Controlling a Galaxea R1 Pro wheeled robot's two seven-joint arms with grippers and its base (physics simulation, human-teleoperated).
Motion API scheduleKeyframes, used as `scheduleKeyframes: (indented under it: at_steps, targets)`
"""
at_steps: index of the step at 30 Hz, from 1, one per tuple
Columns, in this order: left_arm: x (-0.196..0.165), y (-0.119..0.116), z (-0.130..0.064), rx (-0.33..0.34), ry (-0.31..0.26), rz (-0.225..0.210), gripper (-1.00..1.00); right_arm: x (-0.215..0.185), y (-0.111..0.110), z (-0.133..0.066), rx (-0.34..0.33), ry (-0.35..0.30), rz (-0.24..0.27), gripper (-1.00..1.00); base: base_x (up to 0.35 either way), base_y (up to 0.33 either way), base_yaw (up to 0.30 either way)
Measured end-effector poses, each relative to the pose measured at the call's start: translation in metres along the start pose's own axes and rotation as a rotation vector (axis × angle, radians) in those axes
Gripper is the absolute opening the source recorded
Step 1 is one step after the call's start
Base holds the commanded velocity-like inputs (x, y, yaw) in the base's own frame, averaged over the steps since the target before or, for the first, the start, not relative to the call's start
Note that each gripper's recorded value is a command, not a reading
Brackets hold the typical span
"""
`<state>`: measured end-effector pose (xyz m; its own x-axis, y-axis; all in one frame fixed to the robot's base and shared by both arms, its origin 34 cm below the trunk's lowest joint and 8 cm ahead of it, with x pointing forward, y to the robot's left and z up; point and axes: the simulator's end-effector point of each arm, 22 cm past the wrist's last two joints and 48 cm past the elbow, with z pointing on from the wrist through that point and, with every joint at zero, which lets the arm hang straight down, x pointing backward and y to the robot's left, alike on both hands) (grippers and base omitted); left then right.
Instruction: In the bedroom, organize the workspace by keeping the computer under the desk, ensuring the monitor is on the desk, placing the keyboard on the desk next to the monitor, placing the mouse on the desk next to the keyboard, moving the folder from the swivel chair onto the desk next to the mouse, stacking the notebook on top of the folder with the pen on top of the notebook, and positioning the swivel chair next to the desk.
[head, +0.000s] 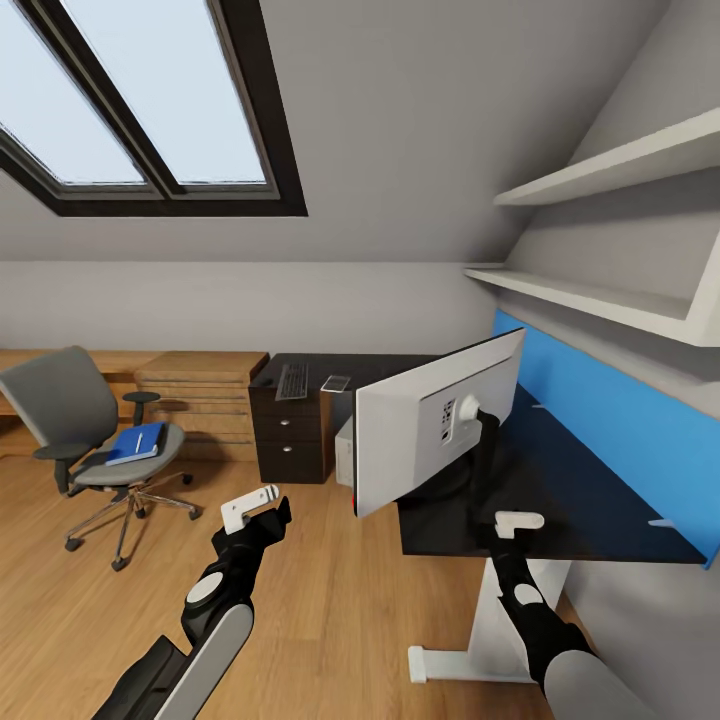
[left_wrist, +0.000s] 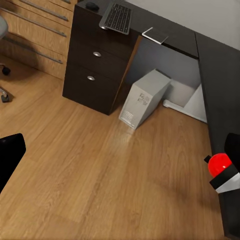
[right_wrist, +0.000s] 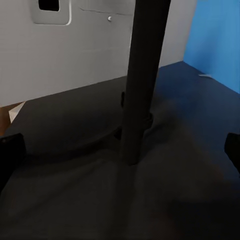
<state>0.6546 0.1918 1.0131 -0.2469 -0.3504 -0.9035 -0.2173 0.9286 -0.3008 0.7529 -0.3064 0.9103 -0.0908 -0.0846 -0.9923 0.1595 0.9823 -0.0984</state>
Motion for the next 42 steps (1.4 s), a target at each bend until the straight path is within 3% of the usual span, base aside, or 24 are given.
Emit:
scheduleKeyframes:
  at_steps: [33, 35, 38, 42]
  targets:
    - [0.000, 0.000, 0.000, 0.001, 0.001, 0.000, 1.00, 0.005, -0.009, -0.001, 0.024, 0.013, -0.002, 1.00, 0.108, -0.023, 0.000]
    - [0.000, 0.000, 0.000, 0.001, 0.001, 0.000, 1.00, 0.011, -0.017, -0.001, 0.062, 0.038, -0.005, 1.00, 0.002, -0.001, 0.000]
    - [0.000, 0.000, 0.000, 0.001, 0.001, 0.000, 1.00, 0.030, -0.029, -0.004, 0.118, 0.126, -0.020, 1.00, 0.000, 0.000, 0.000]
    - [0.000, 0.000, 0.000, 0.001, 0.000, 0.001, 1.00, 0.046, -0.036, -0.007, 0.146, 0.204, -0.034, 1.00, 0.000, 0.000, 0.000]
